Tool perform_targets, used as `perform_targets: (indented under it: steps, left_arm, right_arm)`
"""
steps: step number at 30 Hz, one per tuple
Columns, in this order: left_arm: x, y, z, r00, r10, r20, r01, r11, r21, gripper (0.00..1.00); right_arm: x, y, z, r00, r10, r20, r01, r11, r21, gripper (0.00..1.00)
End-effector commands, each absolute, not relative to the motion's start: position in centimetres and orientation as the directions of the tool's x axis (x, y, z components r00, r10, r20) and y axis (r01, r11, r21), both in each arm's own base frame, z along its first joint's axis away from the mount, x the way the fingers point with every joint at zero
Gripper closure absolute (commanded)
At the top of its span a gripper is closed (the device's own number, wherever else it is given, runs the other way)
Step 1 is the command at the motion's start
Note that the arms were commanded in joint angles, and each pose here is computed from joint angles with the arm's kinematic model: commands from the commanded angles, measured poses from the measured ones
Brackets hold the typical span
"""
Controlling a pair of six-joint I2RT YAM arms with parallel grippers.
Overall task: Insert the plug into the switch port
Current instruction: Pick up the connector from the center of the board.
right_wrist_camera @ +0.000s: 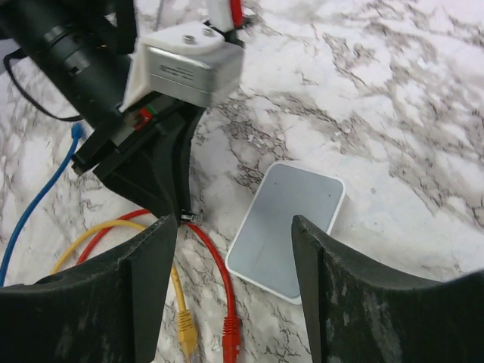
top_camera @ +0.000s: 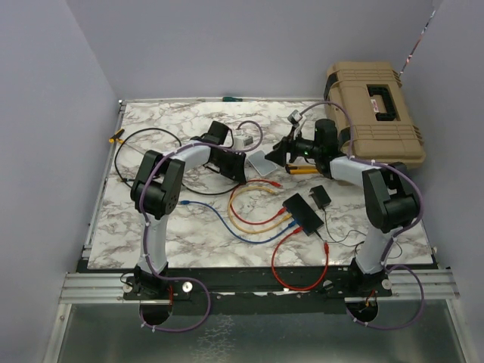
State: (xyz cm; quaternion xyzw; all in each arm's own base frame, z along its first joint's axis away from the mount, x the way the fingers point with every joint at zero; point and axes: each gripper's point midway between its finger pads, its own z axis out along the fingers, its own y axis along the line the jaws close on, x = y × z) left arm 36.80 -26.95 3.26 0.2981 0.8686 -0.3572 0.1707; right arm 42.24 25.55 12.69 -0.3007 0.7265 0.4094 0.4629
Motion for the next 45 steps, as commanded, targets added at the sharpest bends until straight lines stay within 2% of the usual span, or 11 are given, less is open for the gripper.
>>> perform_targets:
  steps: [1, 6, 12, 21, 28, 37, 42, 45]
  left_arm:
    - [33.5, -27.1, 4.3, -0.727, 0.48, -0.492, 0.687, 0.517, -0.51, 1.0]
    - [32.1, -27.8, 5.4, -0.682, 0.509, -0.525, 0.731, 0.465, -0.499, 1.0]
    - [32.6, -28.2, 7.7, -0.644, 0.497, -0.581, 0.764, 0.441, -0.471, 1.0]
    - [31.7, -29.4, 10.8, -0.58, 0.488, -0.652, 0.814, 0.36, -0.455, 1.0]
    - [30.3, -29.7, 12.2, -0.532, 0.503, -0.681, 0.846, 0.31, -0.433, 1.0]
    - [29.0, -30.0, 12.5, -0.489, 0.531, -0.692, 0.872, 0.268, -0.41, 1.0]
    - [28.7, -30.1, 12.4, -0.48, 0.544, -0.688, 0.876, 0.254, -0.41, 1.0]
    - [28.7, -30.0, 12.1, -0.48, 0.551, -0.683, 0.876, 0.256, -0.409, 1.0]
  right_arm:
    - [39.8, 25.8, 15.5, -0.048, -0.145, -0.988, -0.946, 0.325, -0.001, 0.37]
    - [35.8, 25.6, 16.1, 0.224, -0.203, -0.953, -0.961, 0.115, -0.25, 0.41]
    - [32.8, 26.8, 15.8, 0.327, -0.142, -0.934, -0.944, 0.004, -0.331, 0.43]
    - [32.7, 29.4, 13.6, 0.393, -0.181, -0.901, -0.917, -0.014, -0.398, 0.53]
    - [33.1, 29.6, 12.7, 0.401, -0.201, -0.894, -0.913, -0.009, -0.407, 0.54]
    - [32.3, 29.9, 11.9, 0.374, -0.212, -0.903, -0.927, -0.067, -0.368, 0.54]
    - [32.1, 30.0, 11.1, 0.36, -0.237, -0.902, -0.933, -0.088, -0.349, 0.66]
    - [31.8, 30.1, 11.4, 0.359, -0.221, -0.907, -0.933, -0.101, -0.345, 0.69]
